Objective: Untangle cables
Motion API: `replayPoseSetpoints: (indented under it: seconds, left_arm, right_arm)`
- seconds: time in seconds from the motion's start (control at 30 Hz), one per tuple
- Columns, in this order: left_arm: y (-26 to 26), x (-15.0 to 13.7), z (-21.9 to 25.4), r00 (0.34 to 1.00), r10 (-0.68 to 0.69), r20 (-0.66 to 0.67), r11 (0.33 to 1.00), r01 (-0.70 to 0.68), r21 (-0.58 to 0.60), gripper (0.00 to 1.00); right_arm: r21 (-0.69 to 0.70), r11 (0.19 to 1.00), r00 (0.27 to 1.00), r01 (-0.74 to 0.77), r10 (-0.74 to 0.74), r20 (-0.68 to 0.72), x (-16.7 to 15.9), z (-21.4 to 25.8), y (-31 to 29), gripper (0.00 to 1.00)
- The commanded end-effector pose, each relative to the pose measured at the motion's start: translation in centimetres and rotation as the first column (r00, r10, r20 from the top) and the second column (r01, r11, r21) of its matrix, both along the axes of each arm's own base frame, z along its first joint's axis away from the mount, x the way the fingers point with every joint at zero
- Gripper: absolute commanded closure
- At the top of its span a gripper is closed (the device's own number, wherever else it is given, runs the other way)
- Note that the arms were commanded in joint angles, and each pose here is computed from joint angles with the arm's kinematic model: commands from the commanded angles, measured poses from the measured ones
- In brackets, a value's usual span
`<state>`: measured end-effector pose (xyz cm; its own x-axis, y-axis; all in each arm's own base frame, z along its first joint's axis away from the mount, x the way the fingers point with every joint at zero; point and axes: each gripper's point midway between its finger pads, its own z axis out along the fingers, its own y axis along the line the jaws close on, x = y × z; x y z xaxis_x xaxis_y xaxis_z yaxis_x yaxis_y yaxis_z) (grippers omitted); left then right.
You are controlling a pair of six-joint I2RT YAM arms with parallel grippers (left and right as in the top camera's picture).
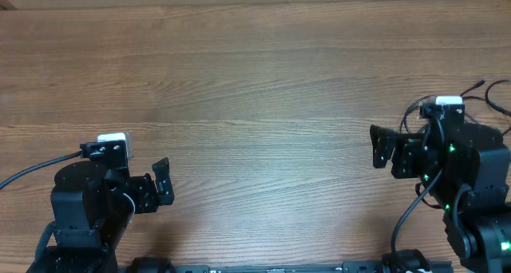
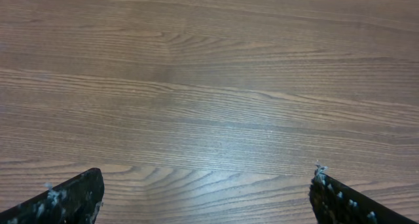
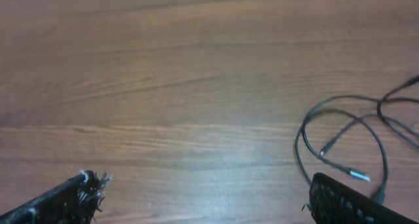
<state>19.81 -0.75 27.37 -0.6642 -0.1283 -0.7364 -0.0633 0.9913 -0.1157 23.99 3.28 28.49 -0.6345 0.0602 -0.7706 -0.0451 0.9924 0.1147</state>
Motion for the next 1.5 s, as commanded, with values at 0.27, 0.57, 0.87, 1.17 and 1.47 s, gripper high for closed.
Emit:
replayPoseSetpoints:
  seconds: [0.27,0.57,0.87,1.17,1.47]
  left_arm:
    - [0.2,0.0,-0.4,1.000,0.014,-0.011,1.000,-0.014,0.004,0.00]
    - [0.2,0.0,-0.4,1.000,0.014,-0.011,1.000,-0.014,0.004,0.00]
    - [0.2,0.0,-0.4,1.000,0.014,-0.011,1.000,-0.014,0.004,0.00]
    - [0.2,0.0,-0.4,1.000,0.014,-0.011,1.000,-0.014,0.004,0.00]
    - [0.2,0.0,-0.4,1.000,0.014,-0.011,1.000,-0.014,0.004,0.00]
  right_arm:
    - [-0.018,1.000,0.998,0.011,-0.012,-0.054,0.5,-1.4,-0.2,0.00]
    - [-0.026,1.000,0.996,0.016,-0.018,-0.087,1.0,-2.2,-0.3,0.00]
    - [0.009,0.998,0.994,0.066,-0.067,0.091,0.5,0.9,-1.6,0.00]
    - [0.069,0.998,0.894,0.012,-0.041,0.446,0.1,3.2,-1.0,0.00]
    - [0.090,0.993,0.724,-0.074,-0.009,0.690,-0.9,0.5,0.0,0.00]
